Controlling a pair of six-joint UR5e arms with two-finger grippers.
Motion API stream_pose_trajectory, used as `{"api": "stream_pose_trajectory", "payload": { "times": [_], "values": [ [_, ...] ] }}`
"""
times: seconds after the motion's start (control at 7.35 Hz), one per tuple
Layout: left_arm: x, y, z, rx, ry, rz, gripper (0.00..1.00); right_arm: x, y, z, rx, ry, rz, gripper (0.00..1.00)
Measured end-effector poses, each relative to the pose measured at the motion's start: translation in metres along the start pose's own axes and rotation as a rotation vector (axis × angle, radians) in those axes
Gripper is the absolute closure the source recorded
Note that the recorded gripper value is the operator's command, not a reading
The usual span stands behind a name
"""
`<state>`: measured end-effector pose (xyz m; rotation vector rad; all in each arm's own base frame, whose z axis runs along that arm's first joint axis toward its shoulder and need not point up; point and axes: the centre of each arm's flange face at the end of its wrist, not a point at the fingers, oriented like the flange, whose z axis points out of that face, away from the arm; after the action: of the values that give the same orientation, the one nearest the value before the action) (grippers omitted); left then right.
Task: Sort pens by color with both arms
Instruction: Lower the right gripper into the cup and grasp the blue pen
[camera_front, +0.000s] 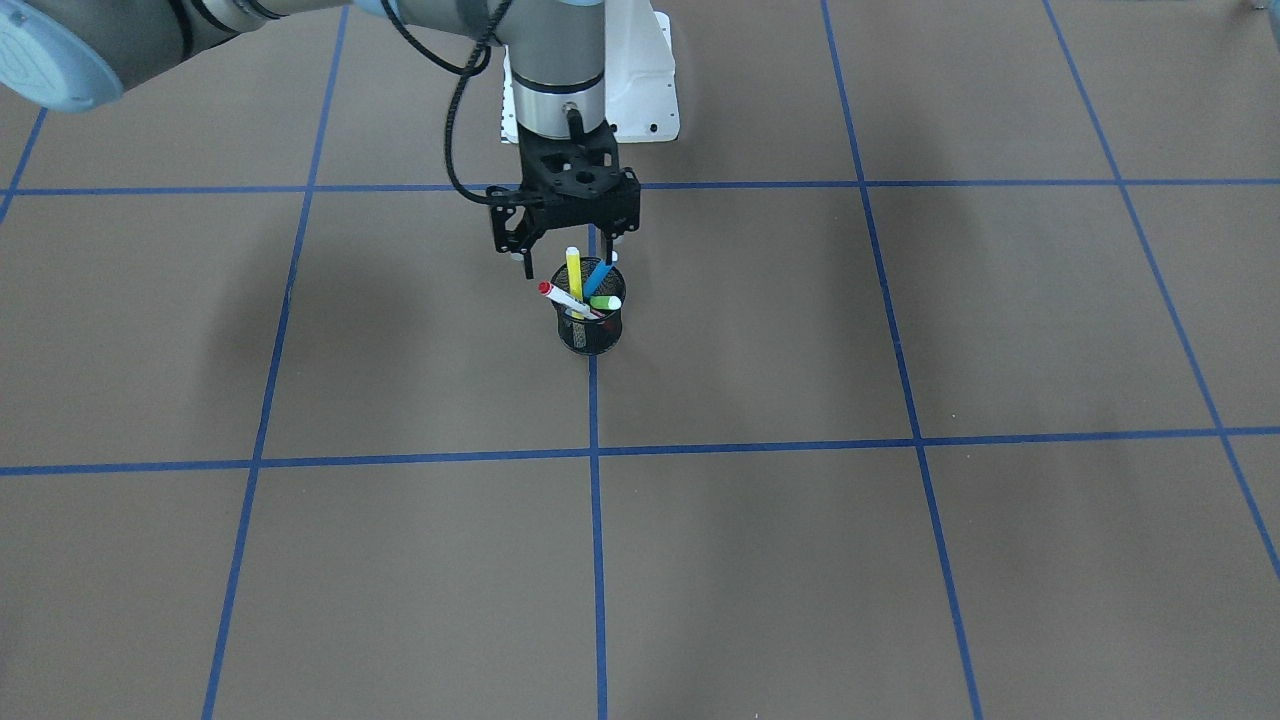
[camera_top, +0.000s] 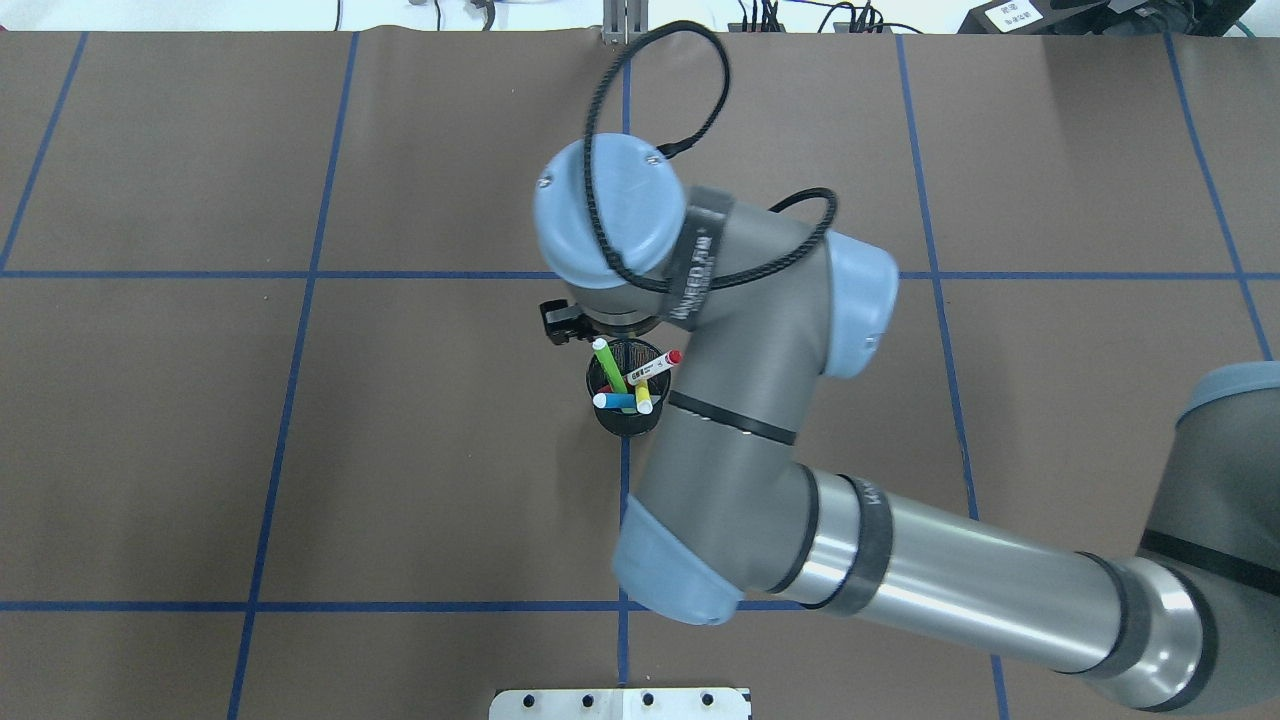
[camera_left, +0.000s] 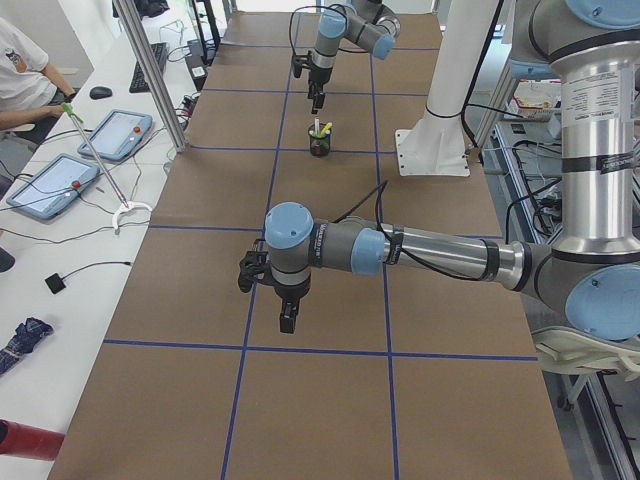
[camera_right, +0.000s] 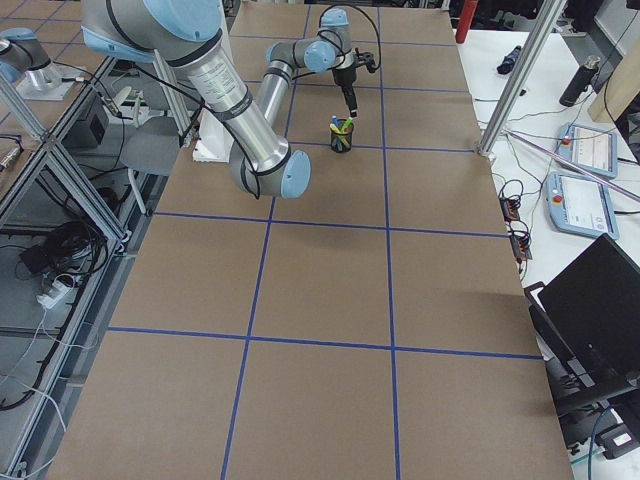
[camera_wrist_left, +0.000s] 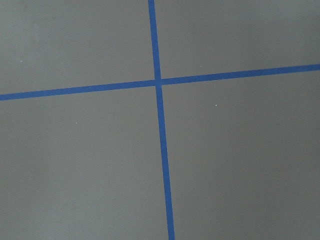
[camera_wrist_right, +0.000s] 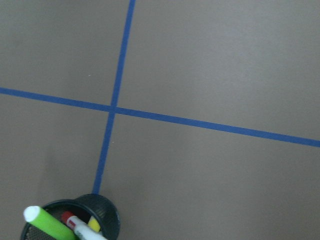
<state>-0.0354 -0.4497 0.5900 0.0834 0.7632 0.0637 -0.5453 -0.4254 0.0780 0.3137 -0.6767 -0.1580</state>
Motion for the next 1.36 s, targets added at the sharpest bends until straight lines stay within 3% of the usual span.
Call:
{"api": "stream_pose_trajectory", "payload": {
  "times": [0.54, 0.95, 1.36],
  "values": [
    [0.0, 0.001, 0.003, -0.006, 0.021, -0.006, 0.0, -0.05, 0.008, 0.018, -0.126, 0.113, -0.181, 0.29],
    [0.0, 0.001, 0.003, -0.007, 0.022, -0.017, 0.0, -0.072, 0.032, 0.036, -0.184, 0.121, -0.25, 0.3],
    [0.0, 0.001, 0.003, -0.006, 0.022, -0.023, 0.0, -0.077, 0.035, 0.05, -0.196, 0.146, -0.296, 0.38]
  ]
}}
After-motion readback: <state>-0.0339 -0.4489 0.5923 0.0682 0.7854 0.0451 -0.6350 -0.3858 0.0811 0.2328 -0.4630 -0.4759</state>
